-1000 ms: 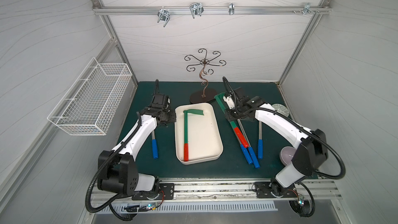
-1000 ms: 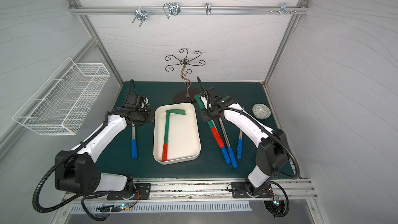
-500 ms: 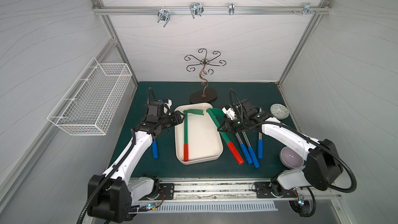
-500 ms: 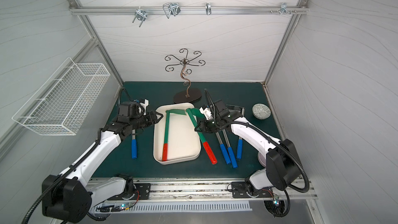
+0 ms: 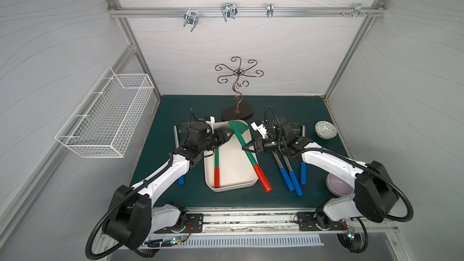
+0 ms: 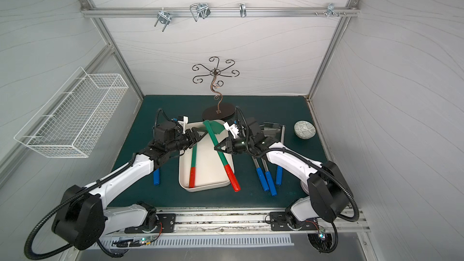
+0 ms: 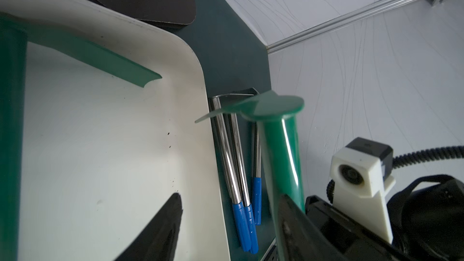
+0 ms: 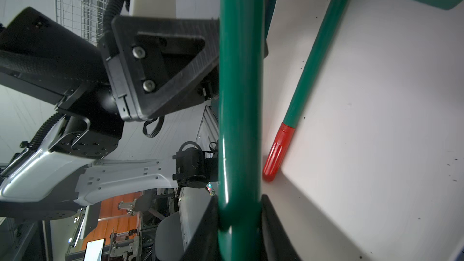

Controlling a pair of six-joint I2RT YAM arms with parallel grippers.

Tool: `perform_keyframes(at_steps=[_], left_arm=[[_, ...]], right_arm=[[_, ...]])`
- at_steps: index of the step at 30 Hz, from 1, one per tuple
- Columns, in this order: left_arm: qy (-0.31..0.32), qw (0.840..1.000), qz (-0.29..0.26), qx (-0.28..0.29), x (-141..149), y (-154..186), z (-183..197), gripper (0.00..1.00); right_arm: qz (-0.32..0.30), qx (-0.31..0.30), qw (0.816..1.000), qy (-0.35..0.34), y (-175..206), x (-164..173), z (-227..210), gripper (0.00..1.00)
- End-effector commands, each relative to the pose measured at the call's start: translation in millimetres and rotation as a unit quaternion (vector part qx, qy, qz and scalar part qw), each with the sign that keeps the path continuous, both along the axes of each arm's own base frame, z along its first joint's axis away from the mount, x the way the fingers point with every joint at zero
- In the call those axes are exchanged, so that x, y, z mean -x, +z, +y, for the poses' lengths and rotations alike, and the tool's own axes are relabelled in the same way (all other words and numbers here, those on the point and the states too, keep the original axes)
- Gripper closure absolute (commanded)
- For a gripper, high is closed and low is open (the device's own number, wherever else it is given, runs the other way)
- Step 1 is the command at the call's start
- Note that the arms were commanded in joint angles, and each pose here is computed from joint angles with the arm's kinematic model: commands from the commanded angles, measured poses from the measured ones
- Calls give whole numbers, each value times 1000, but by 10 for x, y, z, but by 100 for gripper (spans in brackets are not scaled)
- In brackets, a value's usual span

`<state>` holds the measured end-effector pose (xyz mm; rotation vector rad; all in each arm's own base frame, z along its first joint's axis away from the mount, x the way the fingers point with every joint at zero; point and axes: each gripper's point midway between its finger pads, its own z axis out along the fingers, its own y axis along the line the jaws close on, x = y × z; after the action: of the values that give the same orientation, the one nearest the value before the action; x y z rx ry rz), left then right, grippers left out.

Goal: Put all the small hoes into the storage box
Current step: Place the hoe in the storage box.

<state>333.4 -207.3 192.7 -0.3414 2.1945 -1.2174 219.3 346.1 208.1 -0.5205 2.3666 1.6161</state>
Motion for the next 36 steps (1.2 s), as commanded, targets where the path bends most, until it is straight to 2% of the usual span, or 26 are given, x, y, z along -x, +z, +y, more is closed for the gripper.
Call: perform_keyframes(at_steps=[1,10,17,21,29,36], left_arm=[[18,997,-49,56,-209,395,-103,38],[14,995,-56,81,-201,442,-188,39],[21,995,-63,77,97,496,-39,39],[31,994,-81,68,221,557,66,36],[19,993,-77,90,85,491,-55,35],[10,988,-99,115,30,626,-118,36]], right_arm=[[-47,-69,996,30,404,70,113,100],[-35,-85,995,30,402,121,125,100],[-28,-97,995,-2,508,-42,88,100],[-21,-100,995,4,512,-55,101,100],[-14,-104,994,43,472,135,194,100],[0,-103,993,65,388,242,214,100]])
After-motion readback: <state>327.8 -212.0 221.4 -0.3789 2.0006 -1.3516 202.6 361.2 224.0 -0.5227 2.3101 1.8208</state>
